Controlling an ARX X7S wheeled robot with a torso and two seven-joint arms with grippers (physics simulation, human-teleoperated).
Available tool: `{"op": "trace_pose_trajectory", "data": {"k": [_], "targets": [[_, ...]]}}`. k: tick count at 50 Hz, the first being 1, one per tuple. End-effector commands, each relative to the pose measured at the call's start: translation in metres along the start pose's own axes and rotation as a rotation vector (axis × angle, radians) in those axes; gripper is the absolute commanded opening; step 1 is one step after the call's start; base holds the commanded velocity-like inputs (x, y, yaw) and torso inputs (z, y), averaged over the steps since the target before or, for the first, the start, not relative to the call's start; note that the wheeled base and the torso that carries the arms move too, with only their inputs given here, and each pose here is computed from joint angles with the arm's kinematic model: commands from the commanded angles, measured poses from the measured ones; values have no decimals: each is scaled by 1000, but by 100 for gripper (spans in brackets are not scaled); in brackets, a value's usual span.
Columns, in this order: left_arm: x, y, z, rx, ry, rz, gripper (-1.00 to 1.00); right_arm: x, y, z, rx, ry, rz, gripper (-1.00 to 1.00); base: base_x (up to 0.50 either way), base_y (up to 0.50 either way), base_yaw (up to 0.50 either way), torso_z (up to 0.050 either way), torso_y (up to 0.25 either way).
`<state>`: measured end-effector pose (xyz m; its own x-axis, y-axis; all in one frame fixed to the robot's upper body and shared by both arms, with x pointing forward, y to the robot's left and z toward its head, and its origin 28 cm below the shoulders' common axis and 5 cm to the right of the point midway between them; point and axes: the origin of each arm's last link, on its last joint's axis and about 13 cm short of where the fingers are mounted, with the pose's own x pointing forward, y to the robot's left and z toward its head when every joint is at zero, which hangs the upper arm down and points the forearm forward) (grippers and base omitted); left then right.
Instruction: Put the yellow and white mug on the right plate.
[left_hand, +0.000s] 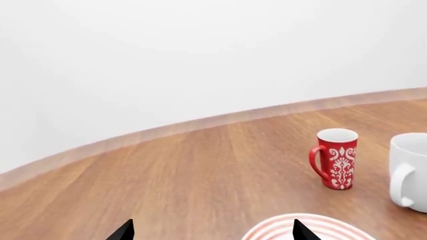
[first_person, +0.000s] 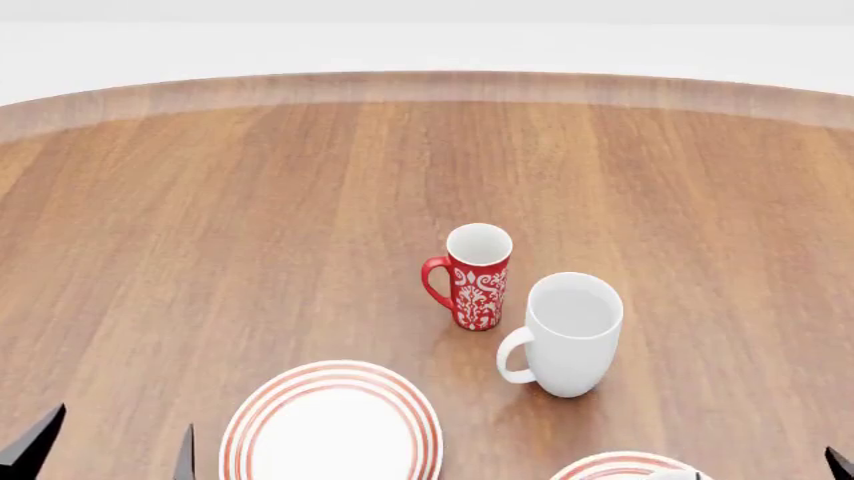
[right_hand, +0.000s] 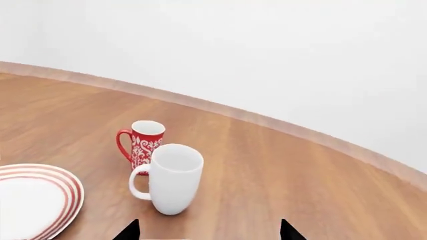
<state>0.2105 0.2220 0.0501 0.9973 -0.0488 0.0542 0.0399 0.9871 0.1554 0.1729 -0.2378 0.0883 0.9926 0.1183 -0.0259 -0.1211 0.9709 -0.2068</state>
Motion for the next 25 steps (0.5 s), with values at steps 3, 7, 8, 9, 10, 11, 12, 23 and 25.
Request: {"op": "trace_pose_trajectory", "data": {"k": [3,7,8,9,10,11,12,23,25], "targets": [[1,2,3,-1,-17,9,100,4,4,21,-53,-83,-44,100,0,0,0,0,0],[1,3,5,-3,-24,17,100,7,5,24,-49,-98,-66,100,0,0,0,0,0],[2,3,4,-2,-26,21,100,8,5,25,-53,-103,-82,100,0,0,0,0,0],[2,3,4,-2,-25,23,100,9,5,25,-50,-104,-89,100,0,0,0,0,0],[2,3,4,-2,-25,23,100,9,5,25,-50,-104,-89,100,0,0,0,0,0],[2,3,4,-2,-25,23,100,9,5,25,-50,-104,-89,100,0,0,0,0,0],[2,3,3,-3,-24,23,100,11,4,28,-41,-118,-127,100,0,0,0,0,0],[4,3,3,-47,-28,64,100,15,7,37,-6,-169,-162,100,0,0,0,0,0],[4,3,3,-49,-28,65,100,15,7,37,-5,-169,-163,100,0,0,0,0,0]]}}
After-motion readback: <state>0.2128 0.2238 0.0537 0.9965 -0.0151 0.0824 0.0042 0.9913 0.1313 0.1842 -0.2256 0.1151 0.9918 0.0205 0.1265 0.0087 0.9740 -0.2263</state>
